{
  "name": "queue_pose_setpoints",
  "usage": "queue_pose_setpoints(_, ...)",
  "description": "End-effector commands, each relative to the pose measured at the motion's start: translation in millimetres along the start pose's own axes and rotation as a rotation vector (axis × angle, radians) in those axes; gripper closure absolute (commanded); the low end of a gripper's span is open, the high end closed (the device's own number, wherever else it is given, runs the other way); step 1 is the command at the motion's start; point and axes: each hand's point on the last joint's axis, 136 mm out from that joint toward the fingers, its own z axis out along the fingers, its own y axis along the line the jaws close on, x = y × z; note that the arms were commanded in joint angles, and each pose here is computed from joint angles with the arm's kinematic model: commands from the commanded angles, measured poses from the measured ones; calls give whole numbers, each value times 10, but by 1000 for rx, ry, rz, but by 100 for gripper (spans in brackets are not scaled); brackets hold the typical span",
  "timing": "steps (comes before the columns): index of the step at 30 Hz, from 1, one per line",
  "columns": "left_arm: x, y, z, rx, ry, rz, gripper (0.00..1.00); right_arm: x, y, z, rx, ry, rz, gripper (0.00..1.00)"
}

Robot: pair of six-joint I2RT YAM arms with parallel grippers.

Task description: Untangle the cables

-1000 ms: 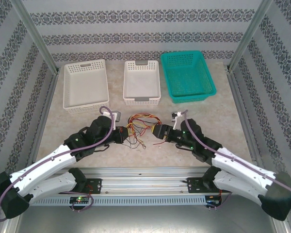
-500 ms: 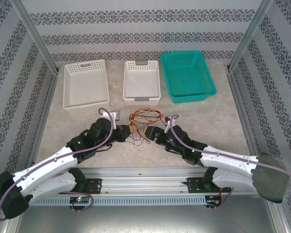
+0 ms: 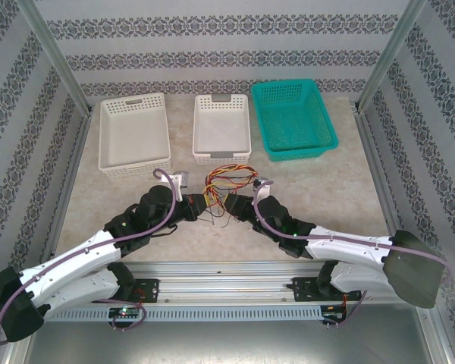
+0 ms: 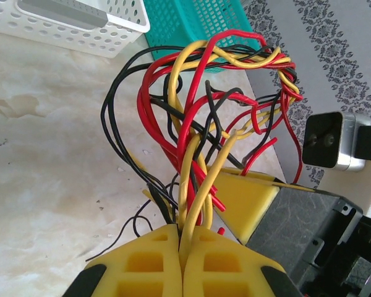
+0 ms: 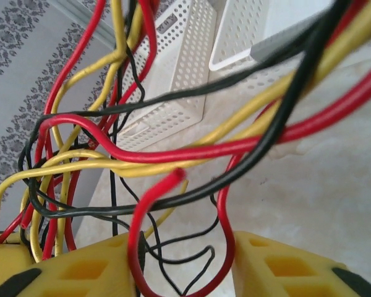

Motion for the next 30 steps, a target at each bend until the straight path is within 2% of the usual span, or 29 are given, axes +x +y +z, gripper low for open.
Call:
queue_pose_setpoints(1,-86,-146,-47,62,-52,-9,100,-125,91,13,-14,-64,-37,66)
queue_pose_setpoints(6,-84,-155,-57,66,-50,-9,100,-136,95,3,-12,-66,-53,85)
queue_pose_setpoints(10,-71,-111,-117,36,-40,21,100,-208,-45,-142,54,-90,-88,99)
queue_pose_setpoints(13,-53,-31,-192,-13,-26,59,100,-298,-263,-316,152,-119,-117,100)
queue_pose_setpoints(19,6,84,-299,-72,7,108,100,-449,-575,-587,211,-159,-92,100)
queue_pose_setpoints(30,36,159,-353,-149,74,228,100,-798,-714,-952,320,-211,-146,100)
